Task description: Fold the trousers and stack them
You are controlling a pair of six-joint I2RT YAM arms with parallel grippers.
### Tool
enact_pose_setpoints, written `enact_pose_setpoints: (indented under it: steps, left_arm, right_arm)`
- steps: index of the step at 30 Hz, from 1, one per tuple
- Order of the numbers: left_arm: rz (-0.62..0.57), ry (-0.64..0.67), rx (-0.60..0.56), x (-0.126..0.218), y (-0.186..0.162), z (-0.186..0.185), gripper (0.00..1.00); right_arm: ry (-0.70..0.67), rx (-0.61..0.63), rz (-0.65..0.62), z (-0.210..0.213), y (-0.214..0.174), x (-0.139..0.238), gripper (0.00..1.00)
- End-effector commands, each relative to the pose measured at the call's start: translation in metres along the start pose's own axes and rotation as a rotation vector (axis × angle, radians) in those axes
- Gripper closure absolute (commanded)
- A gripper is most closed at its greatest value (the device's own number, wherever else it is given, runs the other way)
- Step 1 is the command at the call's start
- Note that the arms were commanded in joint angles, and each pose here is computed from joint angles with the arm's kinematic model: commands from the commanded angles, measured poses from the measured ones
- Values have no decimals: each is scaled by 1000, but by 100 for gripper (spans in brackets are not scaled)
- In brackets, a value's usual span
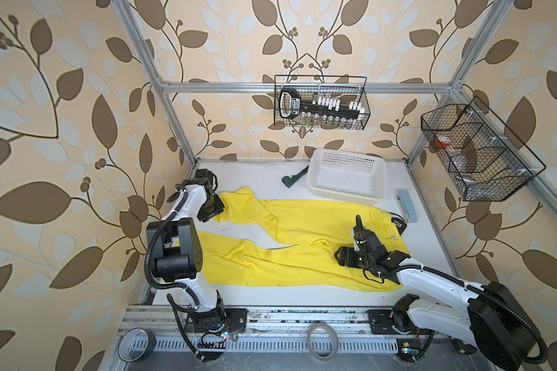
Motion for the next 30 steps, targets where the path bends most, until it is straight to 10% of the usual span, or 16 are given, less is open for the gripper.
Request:
enact_pose_setpoints:
  steps: [1, 19, 30]
  left_arm:
    - [-46, -88, 50, 6, 0, -5, 44]
    - [-170, -60, 56, -45, 88, -18, 42]
    - [-166, -66, 21, -57, 104, -23, 66]
  right_arm:
    - [-9, 0, 42, -3, -8, -5, 15]
    - [-6, -10, 30, -3, -8, -2, 15]
    - [-10, -11, 47, -5, -10, -7, 15]
Point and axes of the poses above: each gripper's point midway between its finger pads, its own x axis back along the fingers, its own z axis along the line the jaws close on, y = z × x, the point moved 9 cm from there along x, back along the fingers, and after that the axes turned 2 degrees about -x, right-handed, at the moved point
